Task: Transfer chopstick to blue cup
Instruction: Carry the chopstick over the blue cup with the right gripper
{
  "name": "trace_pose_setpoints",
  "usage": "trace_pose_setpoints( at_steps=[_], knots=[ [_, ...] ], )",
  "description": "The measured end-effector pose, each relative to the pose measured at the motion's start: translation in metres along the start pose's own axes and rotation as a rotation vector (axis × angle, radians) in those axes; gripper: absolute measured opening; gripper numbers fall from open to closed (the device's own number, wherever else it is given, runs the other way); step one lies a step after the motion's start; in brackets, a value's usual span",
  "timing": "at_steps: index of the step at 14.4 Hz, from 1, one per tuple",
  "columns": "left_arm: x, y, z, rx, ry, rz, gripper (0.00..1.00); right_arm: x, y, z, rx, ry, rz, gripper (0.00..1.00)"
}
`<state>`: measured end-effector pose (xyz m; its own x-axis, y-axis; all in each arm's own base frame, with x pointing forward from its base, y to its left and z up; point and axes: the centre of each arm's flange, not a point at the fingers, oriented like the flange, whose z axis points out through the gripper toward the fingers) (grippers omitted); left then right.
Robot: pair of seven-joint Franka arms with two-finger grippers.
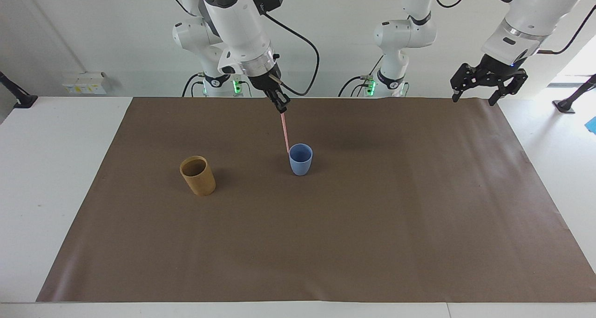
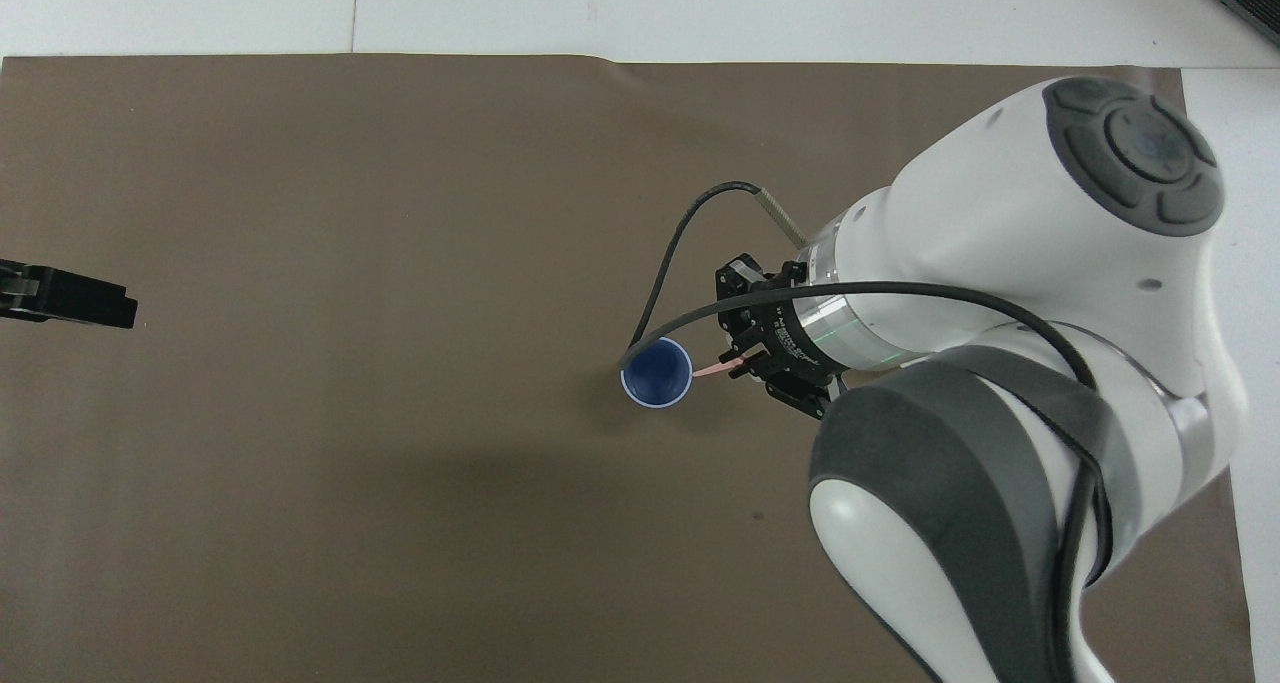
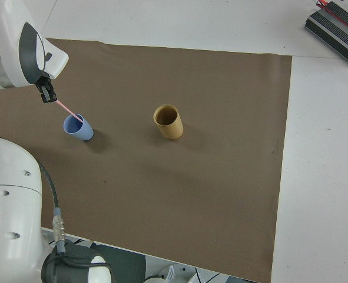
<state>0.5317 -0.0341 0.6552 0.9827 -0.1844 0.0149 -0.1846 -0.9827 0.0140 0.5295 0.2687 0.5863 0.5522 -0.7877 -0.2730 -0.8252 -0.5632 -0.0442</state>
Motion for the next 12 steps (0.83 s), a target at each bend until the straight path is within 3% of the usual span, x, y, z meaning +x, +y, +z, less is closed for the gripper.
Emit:
trace_pose_setpoints(
  at_steps=[8,12],
  knots=[
    [-0.001,0.0,-0.001,0.0,0.002,0.0,1.0,-0.035,-0.011,0.009,0.037,-0.031,-0.053,0.09],
    [-0.001,0.0,-0.001,0.0,0.002,0.0,1.0,-0.037,-0.012,0.017,0.037,-0.03,-0.096,0.09]
  ],
)
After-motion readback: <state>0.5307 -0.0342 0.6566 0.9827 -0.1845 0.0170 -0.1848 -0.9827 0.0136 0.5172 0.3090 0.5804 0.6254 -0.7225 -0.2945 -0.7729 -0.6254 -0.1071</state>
